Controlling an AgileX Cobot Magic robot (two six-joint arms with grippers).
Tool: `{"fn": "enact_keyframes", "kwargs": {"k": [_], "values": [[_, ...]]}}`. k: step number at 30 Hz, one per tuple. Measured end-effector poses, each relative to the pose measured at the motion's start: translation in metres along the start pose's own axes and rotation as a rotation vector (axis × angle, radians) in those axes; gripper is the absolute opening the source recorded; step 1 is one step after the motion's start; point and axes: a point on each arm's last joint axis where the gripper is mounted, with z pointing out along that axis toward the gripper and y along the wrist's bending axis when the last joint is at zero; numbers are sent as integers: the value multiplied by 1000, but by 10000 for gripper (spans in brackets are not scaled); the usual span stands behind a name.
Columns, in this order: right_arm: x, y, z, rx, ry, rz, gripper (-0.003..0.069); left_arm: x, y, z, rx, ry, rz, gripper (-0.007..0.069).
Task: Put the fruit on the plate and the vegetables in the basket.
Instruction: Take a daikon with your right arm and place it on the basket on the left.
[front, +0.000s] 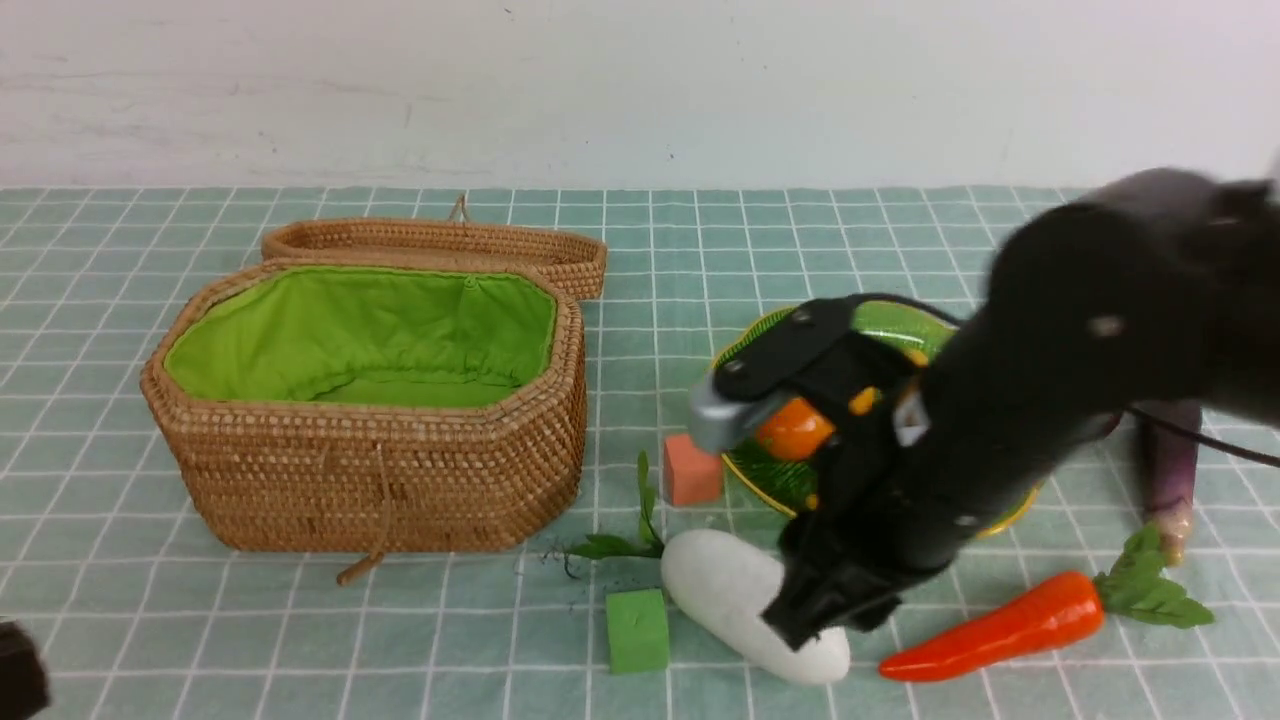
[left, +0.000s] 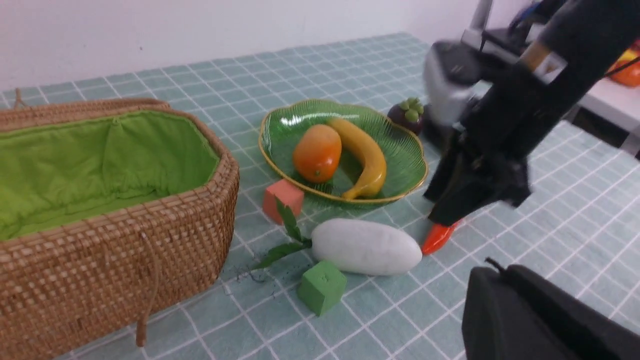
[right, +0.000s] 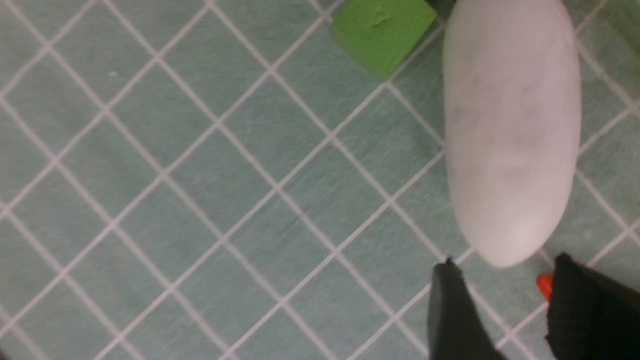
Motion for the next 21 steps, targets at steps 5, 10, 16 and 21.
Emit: {"fn": "enact_keyframes", "kwargs": {"k": [5, 10, 16, 21], "values": [[-20, -12, 43, 40, 52, -28, 642, 2, 0, -11, 6, -24, -51, -13], [-35, -17, 71, 53, 71, -29, 662, 7, 1, -5, -7, 53, -72, -13], [-30, -22, 105, 57, 155, -37, 556, 11, 0, 4, -6, 130, -99, -13], [-27, -21, 116, 43, 190, -54, 475, 12, 0, 4, -6, 139, -101, -13]]}}
